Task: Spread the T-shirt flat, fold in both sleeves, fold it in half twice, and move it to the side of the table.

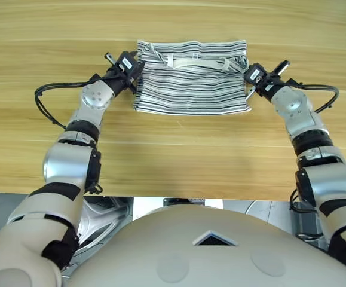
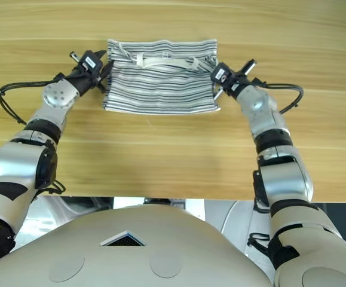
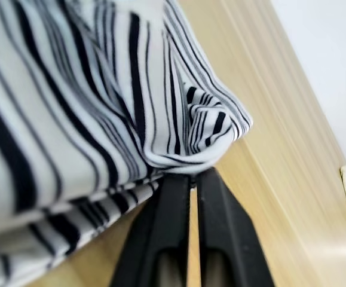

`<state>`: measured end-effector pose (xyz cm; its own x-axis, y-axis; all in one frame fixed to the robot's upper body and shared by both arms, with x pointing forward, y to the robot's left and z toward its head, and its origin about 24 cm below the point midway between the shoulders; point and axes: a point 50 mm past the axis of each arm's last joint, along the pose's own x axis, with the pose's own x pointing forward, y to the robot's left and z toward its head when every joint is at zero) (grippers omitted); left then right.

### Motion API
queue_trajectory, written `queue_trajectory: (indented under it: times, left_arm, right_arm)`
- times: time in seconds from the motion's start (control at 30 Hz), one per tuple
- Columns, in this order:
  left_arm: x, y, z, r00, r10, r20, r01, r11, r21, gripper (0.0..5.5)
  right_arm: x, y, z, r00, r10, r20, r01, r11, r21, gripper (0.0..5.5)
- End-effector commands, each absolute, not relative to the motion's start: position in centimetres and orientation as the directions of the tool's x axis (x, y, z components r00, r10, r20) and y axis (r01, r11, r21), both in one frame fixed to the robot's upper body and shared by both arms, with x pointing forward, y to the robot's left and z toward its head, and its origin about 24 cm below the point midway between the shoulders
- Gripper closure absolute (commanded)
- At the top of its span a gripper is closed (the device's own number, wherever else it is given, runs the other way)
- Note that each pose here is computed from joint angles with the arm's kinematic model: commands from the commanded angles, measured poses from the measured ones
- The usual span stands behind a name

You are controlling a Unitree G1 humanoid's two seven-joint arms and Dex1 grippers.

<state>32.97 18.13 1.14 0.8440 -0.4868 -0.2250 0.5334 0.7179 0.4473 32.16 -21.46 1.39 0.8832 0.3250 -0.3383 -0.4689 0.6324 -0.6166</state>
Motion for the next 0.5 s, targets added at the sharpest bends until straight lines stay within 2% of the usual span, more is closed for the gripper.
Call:
queue_trajectory:
  times: [0.03,0.17,0.33,0.37,0.47,0.5]
  left_arm:
    - [33.0,18.2,1.0,0.859,-0.465,-0.214,0.512,0.774,0.371,3.32]
    - [33.5,18.8,1.2,0.901,-0.387,-0.196,0.433,0.825,0.362,2.68]
    - [33.6,19.4,1.0,0.933,-0.302,-0.197,0.353,0.873,0.335,1.73]
    - [33.7,19.7,1.2,0.942,-0.279,-0.185,0.325,0.896,0.302,1.68]
    - [34.4,21.5,2.7,0.977,-0.2,-0.069,0.202,0.979,0.025,1.45]
    - [34.6,22.0,3.9,0.976,-0.216,0.035,0.218,0.971,-0.101,1.45]
  right_arm:
    - [33.2,-21.5,3.3,0.92,0.323,-0.224,-0.393,0.745,-0.54,4.57]
    - [33.4,-21.4,3.9,0.918,0.349,-0.19,-0.398,0.81,-0.432,3.86]
    - [33.8,-21.1,2.9,0.919,0.314,-0.238,-0.386,0.842,-0.377,2.86]
    - [33.8,-20.9,2.7,0.917,0.32,-0.237,-0.39,0.841,-0.374,2.8]
    - [33.5,-21.1,3.7,0.919,0.363,-0.155,-0.394,0.832,-0.39,2.22]
    - [33.2,-21.3,4.5,0.915,0.388,-0.11,-0.397,0.817,-0.417,2.06]
